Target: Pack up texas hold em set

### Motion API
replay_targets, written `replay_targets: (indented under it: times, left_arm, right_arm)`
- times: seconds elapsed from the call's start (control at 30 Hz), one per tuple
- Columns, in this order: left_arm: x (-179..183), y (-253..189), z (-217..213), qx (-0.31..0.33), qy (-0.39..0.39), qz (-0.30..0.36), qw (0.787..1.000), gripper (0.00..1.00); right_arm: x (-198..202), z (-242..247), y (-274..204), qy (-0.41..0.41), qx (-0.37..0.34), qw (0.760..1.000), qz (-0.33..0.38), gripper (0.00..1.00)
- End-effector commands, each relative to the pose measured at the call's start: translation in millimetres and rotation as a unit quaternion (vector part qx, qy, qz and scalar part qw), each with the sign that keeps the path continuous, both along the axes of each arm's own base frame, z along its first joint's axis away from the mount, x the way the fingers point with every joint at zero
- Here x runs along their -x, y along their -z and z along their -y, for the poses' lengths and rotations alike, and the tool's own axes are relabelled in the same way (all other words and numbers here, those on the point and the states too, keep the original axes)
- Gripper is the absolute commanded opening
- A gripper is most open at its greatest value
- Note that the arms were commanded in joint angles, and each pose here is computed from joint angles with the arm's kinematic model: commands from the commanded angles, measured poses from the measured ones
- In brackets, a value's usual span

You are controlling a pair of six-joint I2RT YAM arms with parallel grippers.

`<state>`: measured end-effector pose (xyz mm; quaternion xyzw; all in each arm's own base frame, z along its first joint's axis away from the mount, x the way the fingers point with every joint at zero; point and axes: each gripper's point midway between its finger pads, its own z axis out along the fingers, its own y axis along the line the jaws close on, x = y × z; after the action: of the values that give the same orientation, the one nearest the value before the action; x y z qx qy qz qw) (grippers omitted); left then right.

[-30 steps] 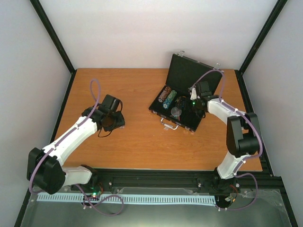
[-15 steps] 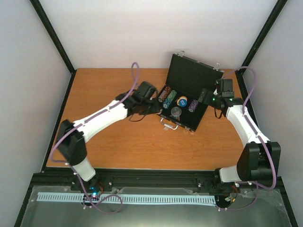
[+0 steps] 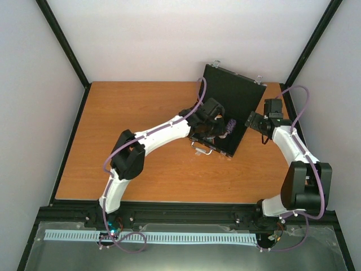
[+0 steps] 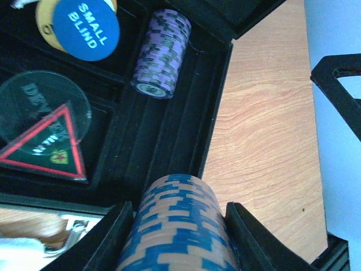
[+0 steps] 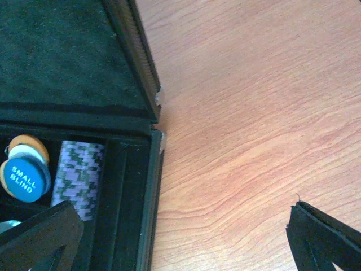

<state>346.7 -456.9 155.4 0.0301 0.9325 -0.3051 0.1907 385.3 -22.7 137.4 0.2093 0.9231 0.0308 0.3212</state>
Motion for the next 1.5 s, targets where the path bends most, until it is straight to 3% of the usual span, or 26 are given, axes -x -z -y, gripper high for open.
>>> replay_targets:
  times: [0.0,0.27,0.8,0.87,0.93,1.0,1.13,1.47]
  left_arm:
    - [-1.0,-40.5,37.3,0.08,0.006,-0.003,0.997,0.01]
    - [-6.2,-24.6,68.3,0.052,0.011,-0.008,0.999,0.01]
    - [-20.5,36.8,82.1,0.022,-0.039,-0.04,0.998,0.01]
    - [-18.5,43.2,84.9,0.021,-0.035,-0.046,0.998,0.07]
    - [-15.2,46.8,88.9,0.021,-0.026,-0.049,0.998,0.24]
    - [-11.4,48.8,90.9,0.017,-0.019,-0.048,0.999,0.25]
    - [-3.3,51.6,92.6,0.011,-0.007,-0.053,0.999,0.45]
    - [13.5,50.8,72.1,-0.023,0.008,-0.066,0.998,0.58]
  right_arm:
    - [-4.2,14.4,7.1,0.021,0.008,1.0,0.002,1.0]
    - [-7.6,10.0,16.3,0.013,-0.007,1.0,-0.007,1.0]
    - [-14.1,13.4,29.2,0.016,-0.034,0.999,-0.02,1.0]
    - [-14.3,13.2,31.7,0.016,-0.036,0.999,-0.022,1.0]
    - [-14.6,12.5,34.2,0.015,-0.039,0.999,-0.024,1.0]
    - [-15.0,11.6,37.0,0.015,-0.041,0.999,-0.027,1.0]
    - [-15.0,10.0,39.3,0.014,-0.047,0.998,-0.028,1.0]
    - [-12.8,8.6,39.8,0.01,-0.048,0.998,-0.03,1.0]
